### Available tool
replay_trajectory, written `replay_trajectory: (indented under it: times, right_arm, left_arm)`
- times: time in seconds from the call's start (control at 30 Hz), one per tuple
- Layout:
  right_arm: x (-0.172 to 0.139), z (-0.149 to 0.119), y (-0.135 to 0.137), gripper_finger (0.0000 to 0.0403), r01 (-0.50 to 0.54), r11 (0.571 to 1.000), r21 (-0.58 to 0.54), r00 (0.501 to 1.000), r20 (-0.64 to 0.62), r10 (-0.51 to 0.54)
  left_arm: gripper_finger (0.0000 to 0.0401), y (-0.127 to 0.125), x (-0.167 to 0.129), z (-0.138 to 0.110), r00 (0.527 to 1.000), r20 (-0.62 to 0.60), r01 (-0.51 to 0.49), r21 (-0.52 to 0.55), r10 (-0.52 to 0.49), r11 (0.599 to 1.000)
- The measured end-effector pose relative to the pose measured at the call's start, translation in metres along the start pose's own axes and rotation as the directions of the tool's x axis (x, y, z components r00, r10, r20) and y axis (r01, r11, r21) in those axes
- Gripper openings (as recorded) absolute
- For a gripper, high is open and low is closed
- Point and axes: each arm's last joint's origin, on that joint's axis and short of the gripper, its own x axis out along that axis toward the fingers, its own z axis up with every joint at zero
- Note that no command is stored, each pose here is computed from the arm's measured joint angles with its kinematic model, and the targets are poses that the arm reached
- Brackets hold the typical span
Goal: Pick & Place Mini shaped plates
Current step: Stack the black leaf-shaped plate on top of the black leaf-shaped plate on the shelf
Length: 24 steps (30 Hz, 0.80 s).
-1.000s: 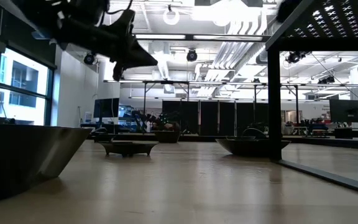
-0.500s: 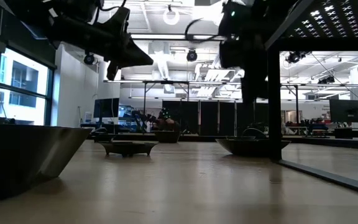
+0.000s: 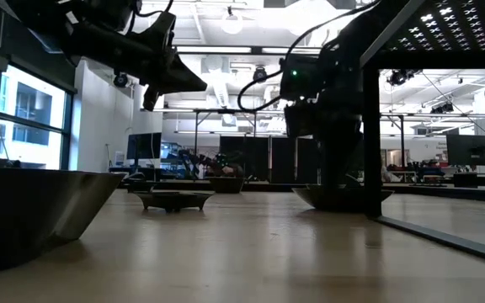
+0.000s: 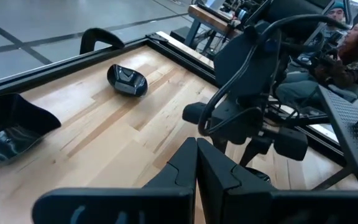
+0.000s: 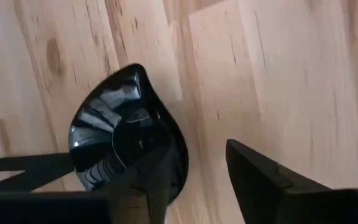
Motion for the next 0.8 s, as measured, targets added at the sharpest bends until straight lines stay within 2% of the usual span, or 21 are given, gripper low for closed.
replay_trajectory:
  times: [0.4, 0.57, 0.8]
  right_arm:
    - [0.0030, 0.0003, 0.0004, 0.0008, -0.056, 0.998, 0.011, 0.998, -0.008, 0.056]
    - [0.0031, 0.0001, 0.0004, 0.0006, -0.056, 0.998, 0.041, 0.998, -0.009, 0.057]
    - [-0.0037, 0.0003, 0.0014, 0.0002, -0.062, 0.987, 0.152, 0.998, 0.009, 0.061]
  left_arm:
    - [0.0000, 0.0003, 0.0000, -0.0006, 1.000, -0.006, -0.003, 0.001, 0.003, 1.000]
    - [0.0000, 0.0003, 0.0000, -0.0006, 1.000, -0.006, -0.003, 0.001, 0.003, 1.000]
    - [0.0000, 0.0004, 0.0000, -0.0006, 1.000, -0.006, -0.004, 0.001, 0.004, 1.000]
